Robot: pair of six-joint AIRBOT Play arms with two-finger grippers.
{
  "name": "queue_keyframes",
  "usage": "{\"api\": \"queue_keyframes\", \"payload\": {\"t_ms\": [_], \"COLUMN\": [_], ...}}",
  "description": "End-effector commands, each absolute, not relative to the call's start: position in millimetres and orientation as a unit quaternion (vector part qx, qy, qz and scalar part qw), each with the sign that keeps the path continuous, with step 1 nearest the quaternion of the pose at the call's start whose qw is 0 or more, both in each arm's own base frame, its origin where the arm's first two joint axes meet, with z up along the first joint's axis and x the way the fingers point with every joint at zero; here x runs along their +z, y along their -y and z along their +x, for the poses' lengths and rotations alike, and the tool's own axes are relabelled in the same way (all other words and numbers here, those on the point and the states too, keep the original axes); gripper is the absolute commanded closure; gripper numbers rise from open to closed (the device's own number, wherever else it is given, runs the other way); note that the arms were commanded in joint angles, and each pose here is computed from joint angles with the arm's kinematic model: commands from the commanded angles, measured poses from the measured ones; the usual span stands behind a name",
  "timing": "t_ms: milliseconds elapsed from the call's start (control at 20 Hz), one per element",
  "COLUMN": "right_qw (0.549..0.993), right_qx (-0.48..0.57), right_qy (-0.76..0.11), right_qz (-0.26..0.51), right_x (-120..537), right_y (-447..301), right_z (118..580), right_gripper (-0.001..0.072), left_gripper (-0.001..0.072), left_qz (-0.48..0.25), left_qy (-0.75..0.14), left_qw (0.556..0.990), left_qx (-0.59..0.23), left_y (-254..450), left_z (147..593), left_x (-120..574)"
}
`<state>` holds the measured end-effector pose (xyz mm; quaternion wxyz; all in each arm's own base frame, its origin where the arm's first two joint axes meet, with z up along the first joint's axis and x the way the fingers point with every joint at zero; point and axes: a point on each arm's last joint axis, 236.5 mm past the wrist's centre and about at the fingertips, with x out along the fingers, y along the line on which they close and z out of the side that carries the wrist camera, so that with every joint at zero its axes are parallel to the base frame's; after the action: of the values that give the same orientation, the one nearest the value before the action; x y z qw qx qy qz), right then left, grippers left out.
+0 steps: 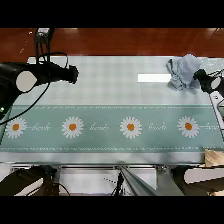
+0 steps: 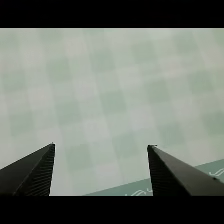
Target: Fold the shirts.
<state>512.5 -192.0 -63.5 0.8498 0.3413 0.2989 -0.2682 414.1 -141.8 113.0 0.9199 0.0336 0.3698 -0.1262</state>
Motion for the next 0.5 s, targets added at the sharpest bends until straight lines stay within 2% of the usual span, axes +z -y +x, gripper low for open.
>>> {"api": "queue_keyframes", "payload": {"t_ms": [0,50,100,150,200,350,450], "right_qw": [0.829,0.826,0.826,0.827,0.828,0.859,0.892], "right_qx": [-0.277,-0.279,-0.279,-0.279,-0.278,-0.257,-0.233], "right_qy": [-0.287,-0.289,-0.290,-0.286,-0.279,-0.249,-0.209], "right_qz": [0.393,0.395,0.395,0.395,0.399,0.367,0.326], "right_x": [-90.0,-94.6,-96.3,-94.8,-89.7,-41.8,22.4], "right_y": [191.7,191.2,191.4,191.9,192.2,194.6,194.8], "right_z": [518.8,518.2,518.3,519.3,520.9,526.8,527.6], "right_gripper": [0.0147,0.0283,0.0485,0.0616,0.0692,0.0694,0.0694], "left_gripper": [-0.0008,-0.0008,-0.0008,-0.0008,-0.0008,-0.0008,-0.0008], "left_qz": [0.035,0.035,0.035,0.035,0.036,0.035,0.032], "left_qy": [-0.379,-0.379,-0.379,-0.379,-0.378,-0.376,-0.368], "left_qw": [0.916,0.916,0.916,0.916,0.916,0.918,0.921], "left_qx": [-0.125,-0.125,-0.125,-0.125,-0.125,-0.125,-0.125], "left_y": [140.5,140.5,140.5,140.5,140.4,140.5,140.4], "left_z": [411.1,411.1,411.1,411.1,411.2,411.1,411.5], "left_x": [109.7,109.7,109.7,109.7,109.7,112.9,127.8]}}
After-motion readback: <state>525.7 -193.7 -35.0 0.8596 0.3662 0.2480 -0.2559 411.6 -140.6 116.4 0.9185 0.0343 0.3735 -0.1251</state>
